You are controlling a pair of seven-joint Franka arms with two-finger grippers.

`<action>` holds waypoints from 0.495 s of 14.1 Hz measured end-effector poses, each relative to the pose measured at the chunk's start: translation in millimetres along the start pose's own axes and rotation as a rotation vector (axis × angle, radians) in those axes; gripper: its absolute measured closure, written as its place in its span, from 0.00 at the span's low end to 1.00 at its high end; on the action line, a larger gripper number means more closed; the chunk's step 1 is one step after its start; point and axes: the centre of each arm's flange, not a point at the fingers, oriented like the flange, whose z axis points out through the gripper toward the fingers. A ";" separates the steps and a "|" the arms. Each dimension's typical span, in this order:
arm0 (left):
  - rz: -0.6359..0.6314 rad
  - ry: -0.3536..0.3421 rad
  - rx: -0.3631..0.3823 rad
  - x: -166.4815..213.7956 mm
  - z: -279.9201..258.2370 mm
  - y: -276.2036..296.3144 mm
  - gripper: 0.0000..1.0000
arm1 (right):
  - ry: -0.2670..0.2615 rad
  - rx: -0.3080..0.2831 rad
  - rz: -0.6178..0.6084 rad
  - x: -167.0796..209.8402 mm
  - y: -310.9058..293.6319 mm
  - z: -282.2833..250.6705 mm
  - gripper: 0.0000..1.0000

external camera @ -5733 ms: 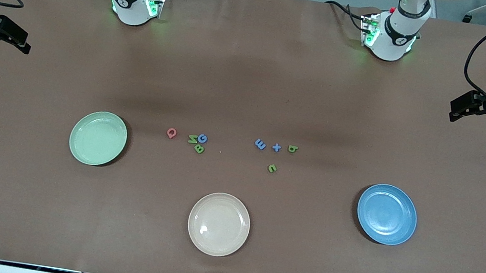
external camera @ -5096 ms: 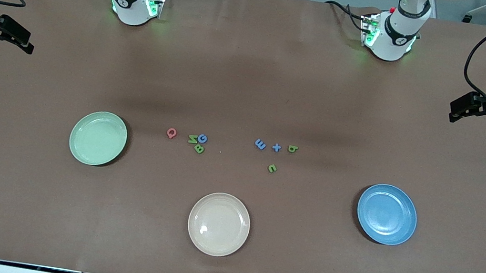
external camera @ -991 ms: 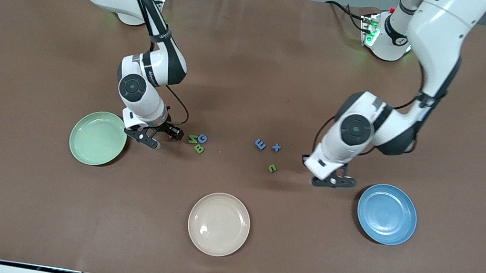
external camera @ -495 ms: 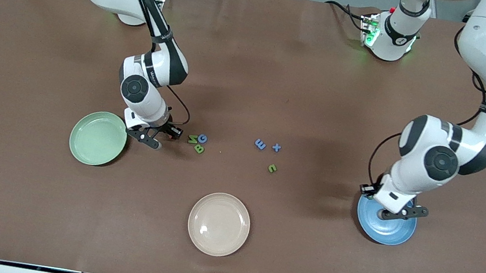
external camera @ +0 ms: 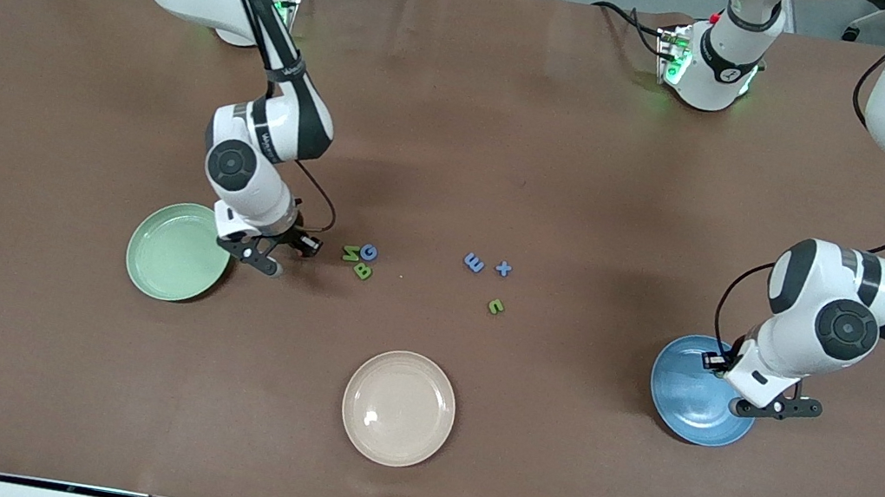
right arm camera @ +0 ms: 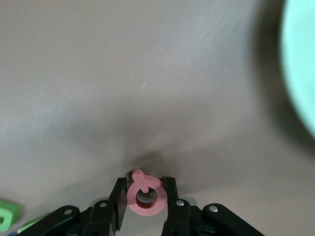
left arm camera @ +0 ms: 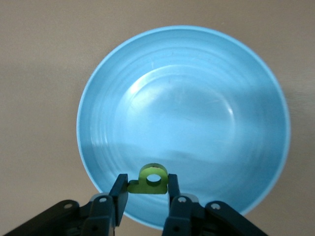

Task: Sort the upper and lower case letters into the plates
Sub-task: 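Place the green b on the blue plate, pink letter on the green plate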

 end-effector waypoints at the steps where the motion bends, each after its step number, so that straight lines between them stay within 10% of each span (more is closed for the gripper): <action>1: 0.001 0.000 0.003 1.3 3.0 -1.8 0.48 | -0.007 -0.002 -0.026 15.8 16.7 -7.9 0.64; 7: 0.040 0.026 -0.024 4.0 -19.2 27.2 0.00 | -0.055 0.009 -0.186 97.7 148.0 -52.1 0.64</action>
